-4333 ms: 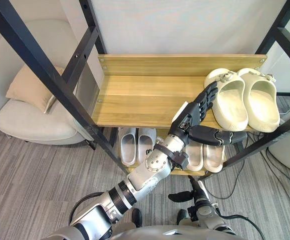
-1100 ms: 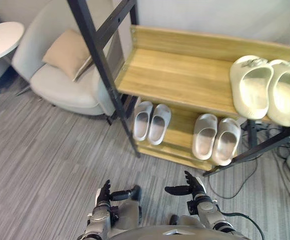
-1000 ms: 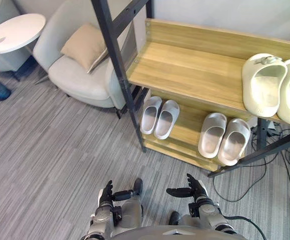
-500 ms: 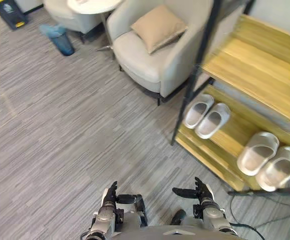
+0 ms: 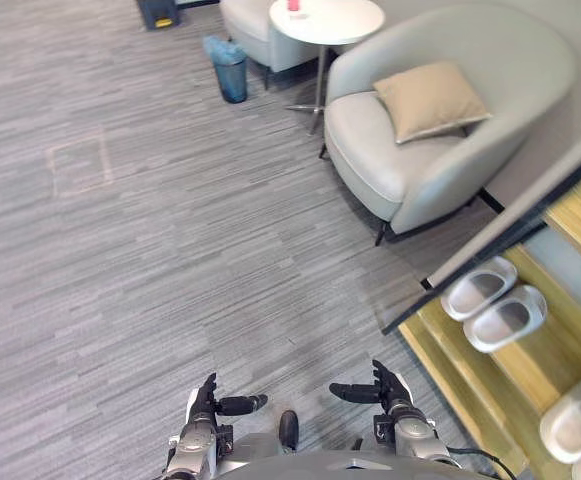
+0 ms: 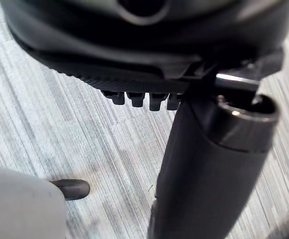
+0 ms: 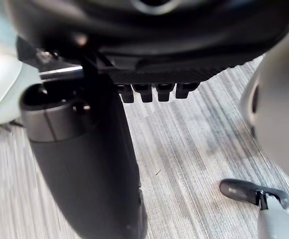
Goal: Organize the slippers on the shoe rack
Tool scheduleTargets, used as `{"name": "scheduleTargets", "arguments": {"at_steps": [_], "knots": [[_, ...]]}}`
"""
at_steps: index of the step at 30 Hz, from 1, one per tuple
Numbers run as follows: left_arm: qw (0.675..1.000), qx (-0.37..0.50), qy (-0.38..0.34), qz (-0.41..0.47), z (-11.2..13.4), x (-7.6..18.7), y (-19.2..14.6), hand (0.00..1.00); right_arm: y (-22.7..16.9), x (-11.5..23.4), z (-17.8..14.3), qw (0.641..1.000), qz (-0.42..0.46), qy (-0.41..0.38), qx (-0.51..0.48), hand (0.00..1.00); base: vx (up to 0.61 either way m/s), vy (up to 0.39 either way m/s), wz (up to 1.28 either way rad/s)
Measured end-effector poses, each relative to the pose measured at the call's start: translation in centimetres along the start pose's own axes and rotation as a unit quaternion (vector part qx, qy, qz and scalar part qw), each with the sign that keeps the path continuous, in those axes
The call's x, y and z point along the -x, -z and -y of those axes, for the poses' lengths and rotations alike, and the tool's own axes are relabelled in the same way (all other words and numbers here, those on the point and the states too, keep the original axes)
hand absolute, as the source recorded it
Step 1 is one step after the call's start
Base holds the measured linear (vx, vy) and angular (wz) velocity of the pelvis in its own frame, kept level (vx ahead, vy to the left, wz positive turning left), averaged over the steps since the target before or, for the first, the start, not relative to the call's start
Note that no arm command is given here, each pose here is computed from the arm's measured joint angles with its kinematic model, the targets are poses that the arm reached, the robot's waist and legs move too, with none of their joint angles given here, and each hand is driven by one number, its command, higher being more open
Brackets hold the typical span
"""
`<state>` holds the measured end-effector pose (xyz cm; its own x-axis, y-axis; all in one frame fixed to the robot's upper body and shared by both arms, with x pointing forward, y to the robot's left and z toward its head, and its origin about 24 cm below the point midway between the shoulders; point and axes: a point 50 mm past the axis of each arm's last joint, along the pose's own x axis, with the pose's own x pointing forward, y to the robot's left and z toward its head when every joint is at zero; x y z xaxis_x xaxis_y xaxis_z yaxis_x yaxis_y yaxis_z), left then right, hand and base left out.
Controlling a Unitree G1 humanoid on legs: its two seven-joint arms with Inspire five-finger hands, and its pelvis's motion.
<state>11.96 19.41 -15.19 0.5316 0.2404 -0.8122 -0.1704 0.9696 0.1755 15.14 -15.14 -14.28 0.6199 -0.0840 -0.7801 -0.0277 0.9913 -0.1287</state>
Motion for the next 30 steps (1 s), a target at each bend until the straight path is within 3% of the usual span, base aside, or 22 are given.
{"name": "scheduleTargets", "arguments": {"at_steps": [10, 15, 21, 25, 30], "knots": [[0.999, 0.044, -0.01, -0.009, 0.2, 0.2, 0.6, 1.0, -0.3, 0.0, 0.0, 1.0, 0.012, -0.012, 0.018, 1.0, 0.41, -0.15, 0.99], [0.997, 0.053, -0.021, 0.042, -0.6, -0.3, -2.2, 1.0, -1.6, -0.3, -0.4, 0.999, 0.03, -0.018, 0.027, 1.0, 0.48, -0.056, 0.15], [0.996, 0.029, -0.027, 0.079, -1.1, -0.6, -4.4, 1.0, -0.4, 0.0, -0.6, 1.0, 0.01, -0.01, 0.013, 1.0, 0.55, 0.06, 0.8], [0.999, 0.025, -0.027, 0.031, -1.0, -0.4, -1.8, 1.0, -1.1, -0.1, -1.4, 1.0, 0.019, -0.021, 0.01, 1.0, 0.42, 0.087, 0.46], [1.0, 0.01, -0.014, 0.013, -0.2, -0.2, -0.9, 1.0, -1.0, -0.1, -1.3, 0.999, 0.019, -0.024, 0.021, 1.0, 0.4, -0.086, 0.75]]}}
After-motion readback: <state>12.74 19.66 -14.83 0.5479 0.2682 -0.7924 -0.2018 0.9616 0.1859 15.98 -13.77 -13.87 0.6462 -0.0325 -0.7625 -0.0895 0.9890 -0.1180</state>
